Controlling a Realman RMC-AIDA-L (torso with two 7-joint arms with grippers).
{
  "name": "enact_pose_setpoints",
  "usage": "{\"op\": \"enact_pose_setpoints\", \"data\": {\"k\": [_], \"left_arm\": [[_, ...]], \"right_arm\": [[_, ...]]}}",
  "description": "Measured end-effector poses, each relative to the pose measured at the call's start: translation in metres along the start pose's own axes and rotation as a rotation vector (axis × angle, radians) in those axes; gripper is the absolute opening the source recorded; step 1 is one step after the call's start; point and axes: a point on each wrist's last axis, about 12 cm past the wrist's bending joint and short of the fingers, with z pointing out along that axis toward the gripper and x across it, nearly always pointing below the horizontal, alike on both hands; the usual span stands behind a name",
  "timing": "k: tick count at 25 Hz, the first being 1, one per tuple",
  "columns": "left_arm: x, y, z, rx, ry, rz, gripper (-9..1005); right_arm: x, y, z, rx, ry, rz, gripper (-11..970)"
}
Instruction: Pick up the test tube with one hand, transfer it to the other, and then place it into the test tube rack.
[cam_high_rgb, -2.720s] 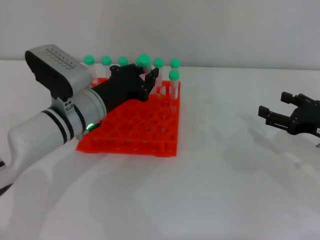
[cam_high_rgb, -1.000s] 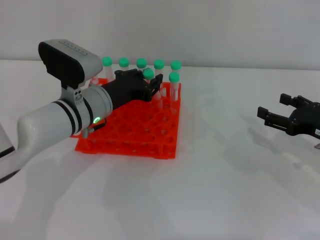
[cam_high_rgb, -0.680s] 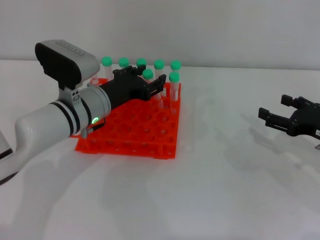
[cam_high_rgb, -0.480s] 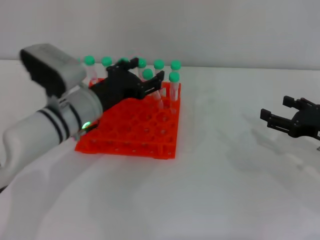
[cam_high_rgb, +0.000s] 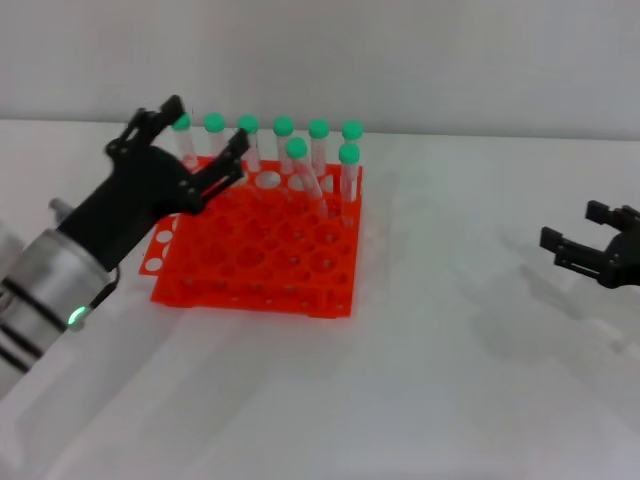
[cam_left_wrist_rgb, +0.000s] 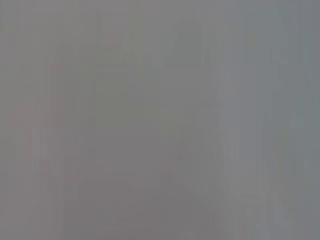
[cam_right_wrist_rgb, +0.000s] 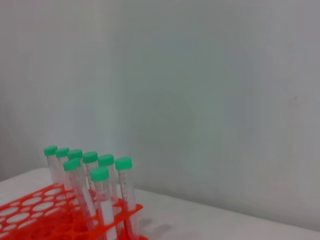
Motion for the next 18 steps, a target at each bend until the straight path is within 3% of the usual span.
{"op": "enact_pose_setpoints", "data": {"k": [11, 18], "left_arm": [[0.004, -0.009, -0.046, -0.09, -0.176, 0.028, 893], [0.0, -0.014, -0.059, -0.114, -0.266, 0.084, 893]], "right_arm": [[0.015, 0.006, -0.033, 0.03, -0.215, 0.01, 857], [0.034, 0.01, -0.057, 0.119, -0.287, 0.028, 857]]}}
